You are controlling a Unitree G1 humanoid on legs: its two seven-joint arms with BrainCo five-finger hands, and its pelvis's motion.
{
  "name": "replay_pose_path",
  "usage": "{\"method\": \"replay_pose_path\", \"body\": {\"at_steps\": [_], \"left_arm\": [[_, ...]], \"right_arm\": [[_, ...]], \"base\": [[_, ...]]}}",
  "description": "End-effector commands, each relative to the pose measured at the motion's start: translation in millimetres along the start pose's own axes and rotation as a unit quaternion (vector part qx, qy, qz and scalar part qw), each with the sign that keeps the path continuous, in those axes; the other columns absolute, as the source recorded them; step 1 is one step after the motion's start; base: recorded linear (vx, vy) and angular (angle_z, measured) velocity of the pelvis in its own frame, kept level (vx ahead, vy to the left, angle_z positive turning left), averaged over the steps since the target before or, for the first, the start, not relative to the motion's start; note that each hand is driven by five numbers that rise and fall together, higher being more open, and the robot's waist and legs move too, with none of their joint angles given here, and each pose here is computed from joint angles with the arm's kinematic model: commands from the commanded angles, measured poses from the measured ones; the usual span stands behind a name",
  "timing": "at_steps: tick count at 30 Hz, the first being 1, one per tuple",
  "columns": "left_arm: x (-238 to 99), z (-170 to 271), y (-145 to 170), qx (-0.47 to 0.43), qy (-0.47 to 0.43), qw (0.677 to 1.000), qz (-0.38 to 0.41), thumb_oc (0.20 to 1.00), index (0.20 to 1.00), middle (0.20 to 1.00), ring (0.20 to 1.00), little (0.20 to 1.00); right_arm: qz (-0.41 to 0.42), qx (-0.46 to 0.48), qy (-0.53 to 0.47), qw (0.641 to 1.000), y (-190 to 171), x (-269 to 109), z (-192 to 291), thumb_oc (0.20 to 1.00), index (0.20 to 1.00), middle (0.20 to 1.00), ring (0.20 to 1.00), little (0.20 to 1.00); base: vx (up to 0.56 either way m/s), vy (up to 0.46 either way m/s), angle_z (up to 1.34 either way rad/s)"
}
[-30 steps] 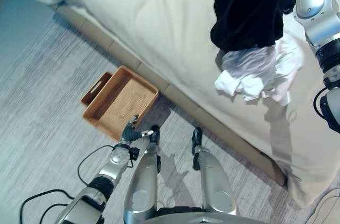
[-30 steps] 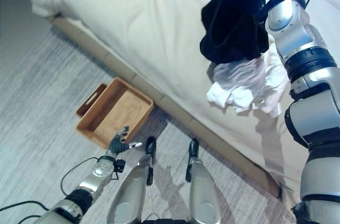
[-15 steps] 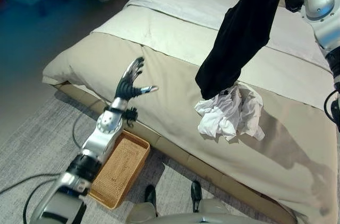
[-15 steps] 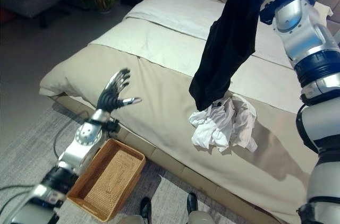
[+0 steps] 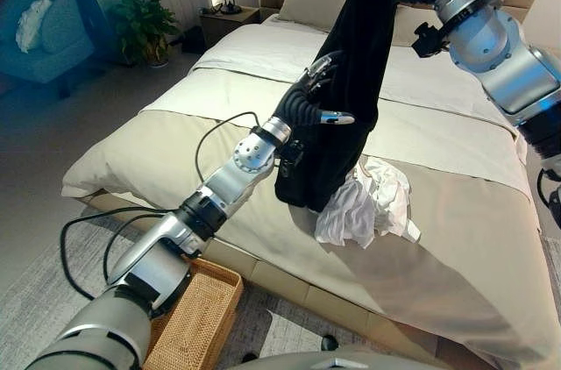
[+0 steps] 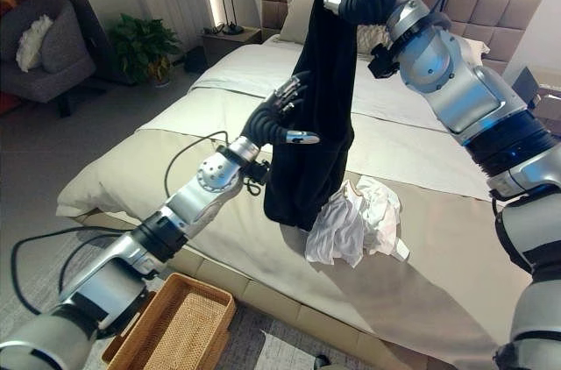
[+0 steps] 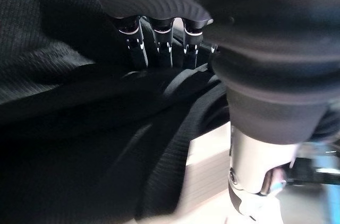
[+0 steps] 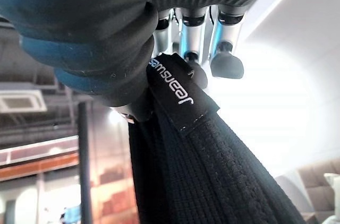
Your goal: Pick up clothes into the bucket
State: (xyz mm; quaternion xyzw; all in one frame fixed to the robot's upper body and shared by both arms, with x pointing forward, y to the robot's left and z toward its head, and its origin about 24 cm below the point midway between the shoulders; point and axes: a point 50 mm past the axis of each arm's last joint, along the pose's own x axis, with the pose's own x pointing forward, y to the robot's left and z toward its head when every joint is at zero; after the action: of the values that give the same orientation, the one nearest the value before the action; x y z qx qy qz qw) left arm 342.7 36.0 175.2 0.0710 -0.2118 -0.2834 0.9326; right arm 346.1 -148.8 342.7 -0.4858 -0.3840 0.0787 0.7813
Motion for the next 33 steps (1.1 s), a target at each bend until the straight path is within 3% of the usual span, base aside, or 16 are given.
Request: {"method": "replay_pose_path", "body": {"at_steps": [1, 7, 15, 27, 28, 29, 31, 32, 33], "left_arm": [[17.2, -9.4, 3.5, 0.051, 0.034, 0.998, 0.018, 1.0, 1.0, 1.0, 1.0, 1.0], [20.2, -38.0, -2.4, 0.07, 0.104, 0.991, 0.054, 1.0, 1.0, 1.0, 1.0, 1.0], [22.6, -48.3, -10.3, 0.105, 0.133, 0.982, 0.077, 1.0, 1.0, 1.0, 1.0, 1.0], [12.2, -72.8, -22.2, -0.032, 0.197, 0.974, 0.11, 1.0, 1.0, 1.0, 1.0, 1.0], [10.2, -75.5, -20.5, -0.049, 0.203, 0.971, 0.116, 0.57, 0.57, 0.57, 0.57, 0.57], [10.1, -75.6, -20.4, -0.049, 0.204, 0.971, 0.116, 0.533, 0.533, 0.533, 0.533, 0.533], [8.1, -77.4, -19.2, -0.074, 0.206, 0.968, 0.126, 0.266, 0.266, 0.266, 0.266, 0.266], [6.8, -78.5, -18.6, -0.086, 0.207, 0.966, 0.131, 0.2, 0.2, 0.2, 0.2, 0.2], [4.2, -80.7, -16.6, -0.119, 0.21, 0.959, 0.147, 0.2, 0.2, 0.2, 0.2, 0.2]], "right_arm": [[-0.064, 0.034, -0.074, 0.995, -30.7, 7.7, 29.0, 0.2, 0.2, 0.2, 0.2, 0.2], [-0.066, 0.069, -0.138, 0.986, -30.7, 7.3, 56.0, 0.2, 0.2, 0.2, 0.2, 0.2], [-0.07, 0.08, -0.181, 0.978, -34.1, 0.0, 73.0, 0.2, 0.2, 0.2, 0.2, 0.2], [-0.098, 0.134, -0.224, 0.96, -43.1, -6.9, 87.0, 0.2, 0.2, 0.2, 0.2, 0.2], [-0.098, 0.14, -0.23, 0.958, -42.9, -8.5, 89.6, 0.2, 0.2, 0.2, 0.2, 0.2], [-0.098, 0.14, -0.23, 0.958, -42.9, -8.6, 89.6, 0.2, 0.2, 0.2, 0.2, 0.2], [-0.092, 0.151, -0.24, 0.954, -40.4, -10.2, 93.3, 0.2, 0.2, 0.2, 0.2, 0.2], [-0.091, 0.154, -0.245, 0.953, -40.4, -11.5, 95.2, 0.2, 0.2, 0.2, 0.2, 0.2], [-0.087, 0.168, -0.254, 0.949, -40.0, -14.2, 98.2, 0.2, 0.2, 0.2, 0.2, 0.2]], "base": [[0.0, 0.0, 0.0], [0.0, 0.002, -0.01], [0.0, 0.002, 0.01], [0.02, 0.007, 0.05], [0.0, 0.0, 0.0], [0.0, 0.0, 0.0], [0.0, 0.0, 0.0], [-0.02, 0.037, -0.08], [-0.02, 0.032, -0.12]]}}
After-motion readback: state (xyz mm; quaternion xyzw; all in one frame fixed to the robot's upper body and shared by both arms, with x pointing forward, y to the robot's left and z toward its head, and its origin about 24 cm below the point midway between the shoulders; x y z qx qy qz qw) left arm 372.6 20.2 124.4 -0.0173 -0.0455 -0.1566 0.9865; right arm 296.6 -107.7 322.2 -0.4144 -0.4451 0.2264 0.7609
